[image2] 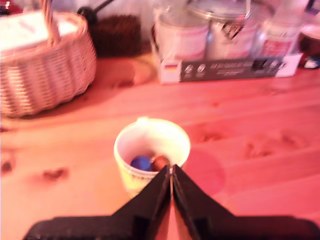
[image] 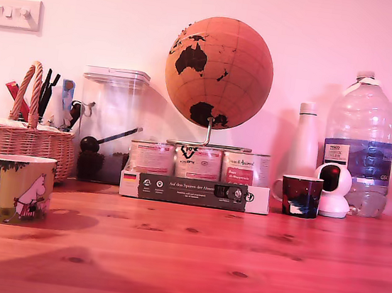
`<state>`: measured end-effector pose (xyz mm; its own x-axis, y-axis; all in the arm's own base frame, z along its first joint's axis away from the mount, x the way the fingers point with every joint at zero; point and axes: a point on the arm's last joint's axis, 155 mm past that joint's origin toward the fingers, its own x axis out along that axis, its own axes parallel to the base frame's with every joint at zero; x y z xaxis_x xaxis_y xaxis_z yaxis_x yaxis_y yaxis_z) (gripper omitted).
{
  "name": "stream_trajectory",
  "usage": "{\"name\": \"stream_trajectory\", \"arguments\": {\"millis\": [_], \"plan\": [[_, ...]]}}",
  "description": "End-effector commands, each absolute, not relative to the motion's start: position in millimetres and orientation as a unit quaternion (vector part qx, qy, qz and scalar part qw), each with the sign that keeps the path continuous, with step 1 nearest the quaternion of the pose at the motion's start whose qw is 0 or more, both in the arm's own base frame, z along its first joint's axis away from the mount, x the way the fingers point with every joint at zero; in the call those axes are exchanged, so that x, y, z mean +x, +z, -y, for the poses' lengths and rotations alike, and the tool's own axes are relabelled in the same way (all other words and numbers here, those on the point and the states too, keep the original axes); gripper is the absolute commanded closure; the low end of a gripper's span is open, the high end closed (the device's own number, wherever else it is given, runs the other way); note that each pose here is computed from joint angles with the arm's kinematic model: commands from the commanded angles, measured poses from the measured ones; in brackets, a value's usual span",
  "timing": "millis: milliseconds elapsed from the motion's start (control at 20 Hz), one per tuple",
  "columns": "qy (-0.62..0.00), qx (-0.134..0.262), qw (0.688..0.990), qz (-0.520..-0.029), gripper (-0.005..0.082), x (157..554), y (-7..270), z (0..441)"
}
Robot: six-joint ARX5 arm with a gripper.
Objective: Pick up the coffee capsules on the table and drop them inside the coffee cup
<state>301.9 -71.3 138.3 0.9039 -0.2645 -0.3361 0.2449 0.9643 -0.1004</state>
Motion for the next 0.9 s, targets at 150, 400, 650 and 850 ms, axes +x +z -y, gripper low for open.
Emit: {"name": "stream_trajectory", "arguments": {"millis": [150, 400, 650, 850], "plan": [[-0.105, -0.036, 0.973, -0.204, 0.0788, 291, 101, 55], [-0.077, -0.050, 0.975, -0.202, 0.0788, 283, 90, 38], [-0.072, -0.062, 0.974, -0.204, 0.0788, 272, 87, 36], [-0.063, -0.060, 0.975, -0.204, 0.0788, 265, 88, 32]]}}
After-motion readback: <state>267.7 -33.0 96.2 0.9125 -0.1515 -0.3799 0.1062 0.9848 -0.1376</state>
